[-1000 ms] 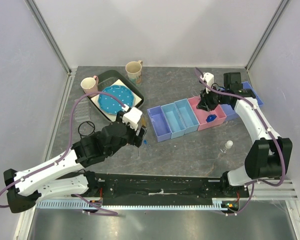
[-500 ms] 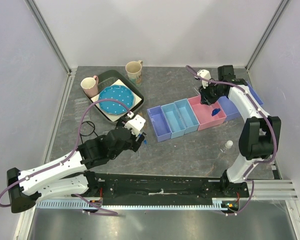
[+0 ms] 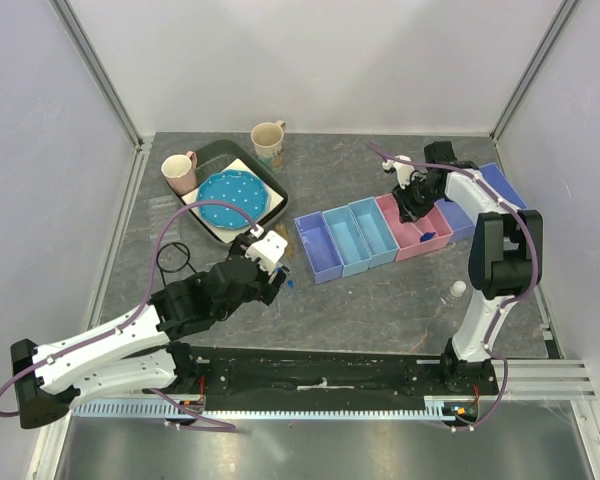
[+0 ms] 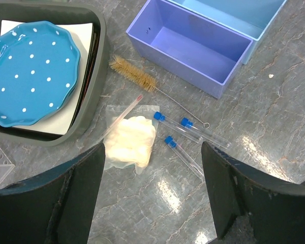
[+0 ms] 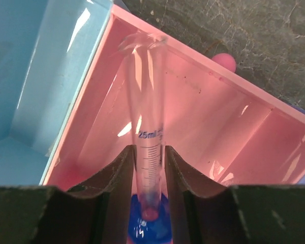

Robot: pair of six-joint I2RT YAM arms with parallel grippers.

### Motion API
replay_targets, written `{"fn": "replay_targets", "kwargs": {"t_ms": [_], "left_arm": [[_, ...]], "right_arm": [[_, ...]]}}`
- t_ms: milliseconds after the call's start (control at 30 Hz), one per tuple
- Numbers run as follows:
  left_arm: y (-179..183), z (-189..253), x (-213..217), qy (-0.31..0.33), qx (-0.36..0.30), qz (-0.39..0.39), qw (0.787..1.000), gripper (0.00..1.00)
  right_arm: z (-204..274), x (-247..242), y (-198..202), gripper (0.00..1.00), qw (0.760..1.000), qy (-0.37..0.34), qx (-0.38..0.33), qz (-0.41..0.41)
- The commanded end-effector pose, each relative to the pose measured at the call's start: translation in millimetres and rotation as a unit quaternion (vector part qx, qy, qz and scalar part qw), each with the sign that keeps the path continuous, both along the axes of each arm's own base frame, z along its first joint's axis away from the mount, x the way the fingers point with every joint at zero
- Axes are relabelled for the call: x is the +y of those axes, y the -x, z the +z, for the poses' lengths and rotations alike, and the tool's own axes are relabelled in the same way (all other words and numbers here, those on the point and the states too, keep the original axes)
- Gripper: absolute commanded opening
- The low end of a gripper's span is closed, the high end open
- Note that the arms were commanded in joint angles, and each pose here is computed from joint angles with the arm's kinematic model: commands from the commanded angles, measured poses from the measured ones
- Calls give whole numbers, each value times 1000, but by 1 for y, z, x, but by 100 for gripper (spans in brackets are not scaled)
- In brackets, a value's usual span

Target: Organize the chemistry lab equipment

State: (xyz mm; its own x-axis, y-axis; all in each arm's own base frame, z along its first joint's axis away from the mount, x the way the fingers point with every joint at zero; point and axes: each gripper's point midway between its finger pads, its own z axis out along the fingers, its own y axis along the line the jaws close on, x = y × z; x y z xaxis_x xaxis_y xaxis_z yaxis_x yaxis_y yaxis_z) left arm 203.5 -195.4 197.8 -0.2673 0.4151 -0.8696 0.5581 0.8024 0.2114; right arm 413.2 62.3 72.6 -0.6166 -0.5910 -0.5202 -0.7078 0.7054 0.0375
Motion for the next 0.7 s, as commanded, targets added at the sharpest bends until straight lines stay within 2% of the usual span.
{"fn": "replay_targets", "kwargs": {"t_ms": [0,267,467,667], "left_arm": [[-4,5,5,-7,-17,4,1000,83],[-4,6,6,-15,-24,-1,1000,83],[-3,9,7,-4,-27,-1,1000,85],[-2,17,4,29,-27,-10,999,89]], "right_arm": [[0,-5,-9,39,1000,11,-6,-8],[-3,-5,-4,44,1000,10,3,-10],[42,5,-2,50,999,-18,-35,0],[100,33,31,72,991,-100,-82,36]]}}
